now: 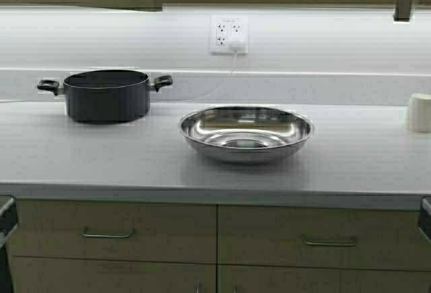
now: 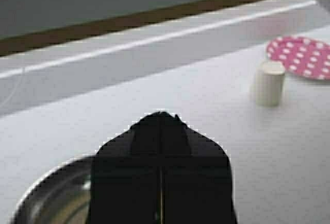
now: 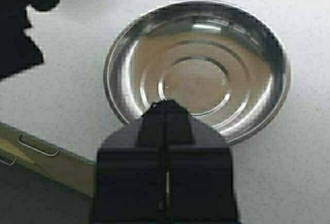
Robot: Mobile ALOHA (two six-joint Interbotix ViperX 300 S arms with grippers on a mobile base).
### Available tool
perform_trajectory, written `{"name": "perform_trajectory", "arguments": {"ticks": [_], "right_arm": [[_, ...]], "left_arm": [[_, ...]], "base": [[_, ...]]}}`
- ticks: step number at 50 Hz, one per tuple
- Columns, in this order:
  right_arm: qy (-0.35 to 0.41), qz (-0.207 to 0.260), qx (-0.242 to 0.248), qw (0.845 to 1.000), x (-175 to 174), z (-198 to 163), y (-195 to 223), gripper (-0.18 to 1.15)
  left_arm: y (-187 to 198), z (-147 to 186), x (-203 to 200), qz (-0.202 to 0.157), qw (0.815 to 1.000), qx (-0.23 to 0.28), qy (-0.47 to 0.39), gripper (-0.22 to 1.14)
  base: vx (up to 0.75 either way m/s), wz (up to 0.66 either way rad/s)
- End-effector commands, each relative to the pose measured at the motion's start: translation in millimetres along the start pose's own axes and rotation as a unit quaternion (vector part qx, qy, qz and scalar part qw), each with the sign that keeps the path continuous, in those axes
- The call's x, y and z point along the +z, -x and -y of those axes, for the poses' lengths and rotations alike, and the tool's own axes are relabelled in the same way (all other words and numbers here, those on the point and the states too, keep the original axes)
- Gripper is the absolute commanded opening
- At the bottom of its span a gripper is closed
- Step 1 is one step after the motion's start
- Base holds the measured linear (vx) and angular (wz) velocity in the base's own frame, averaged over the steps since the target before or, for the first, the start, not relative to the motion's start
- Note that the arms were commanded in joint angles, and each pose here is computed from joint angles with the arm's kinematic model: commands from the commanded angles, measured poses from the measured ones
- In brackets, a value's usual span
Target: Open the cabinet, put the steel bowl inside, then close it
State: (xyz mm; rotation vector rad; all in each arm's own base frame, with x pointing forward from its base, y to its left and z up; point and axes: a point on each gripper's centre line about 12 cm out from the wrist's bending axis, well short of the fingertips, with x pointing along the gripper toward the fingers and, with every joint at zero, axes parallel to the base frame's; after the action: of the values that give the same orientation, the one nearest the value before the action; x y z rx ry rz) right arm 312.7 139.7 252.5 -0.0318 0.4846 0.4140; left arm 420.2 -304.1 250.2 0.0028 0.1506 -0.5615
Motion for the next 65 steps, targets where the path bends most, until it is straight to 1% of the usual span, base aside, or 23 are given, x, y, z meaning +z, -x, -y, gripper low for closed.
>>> {"name": "perform_trajectory", "arguments": {"ticks": [1,9,16,22,30,37,45,52,56,60,65], "right_arm": [[0.002,0.016,-0.002,1.0,7.4,1.5,8.8,0.08],[-0.005,0.011,-0.015,1.0,-0.8,11.3,14.5,0.08],[-0.006,0.014,-0.019,1.0,-2.0,14.1,18.8,0.08],[-0.007,0.011,-0.024,1.0,-7.1,17.4,23.0,0.08],[-0.008,0.008,-0.033,0.999,-14.6,23.5,29.4,0.08],[-0.01,0.011,-0.038,0.999,-17.9,26.3,35.7,0.08],[-0.01,0.018,-0.037,0.999,-18.3,25.3,43.6,0.08],[-0.01,0.026,-0.037,0.999,-17.7,25.0,50.5,0.08],[-0.012,0.03,-0.036,0.999,-17.1,24.1,53.7,0.08],[-0.022,0.025,-0.032,0.999,-19.0,22.8,55.3,0.09],[-0.031,0.022,-0.03,0.999,-20.5,22.3,55.8,0.12]], "left_arm": [[-8.0,-21.1,17.8,0.014,1.0,0.017,0.003,0.03],[-9.6,-42.0,9.3,0.002,0.999,0.036,0.001,0.03],[0.2,-44.1,4.0,-0.008,0.999,0.036,-0.006,0.03],[18.7,-44.2,-0.6,-0.013,0.999,0.037,-0.01,0.03],[49.5,-48.2,-2.4,0.001,0.999,0.045,-0.013,0.03],[66.7,-58.7,-7.1,-0.005,0.998,0.058,-0.012,0.03],[91.4,-58.4,-15.6,-0.012,0.998,0.059,-0.011,0.03],[122.3,-54.5,-21.8,-0.007,0.998,0.058,0.0,0.04],[139.6,-46.2,-24.3,-0.004,0.999,0.048,0.003,0.05],[152.5,-36.0,-26.1,0.001,0.999,0.033,-0.001,0.09],[163.6,-22.8,-29.5,0.005,1.0,0.014,-0.005,0.22]], "base": [[0.0,0.0],[0.0,0.0],[0.0,0.0],[0.0,0.0],[0.0,0.0],[0.0,0.0],[0.0,0.0],[0.0,0.0],[0.0,0.0],[0.0,0.0],[0.0,0.0]]}}
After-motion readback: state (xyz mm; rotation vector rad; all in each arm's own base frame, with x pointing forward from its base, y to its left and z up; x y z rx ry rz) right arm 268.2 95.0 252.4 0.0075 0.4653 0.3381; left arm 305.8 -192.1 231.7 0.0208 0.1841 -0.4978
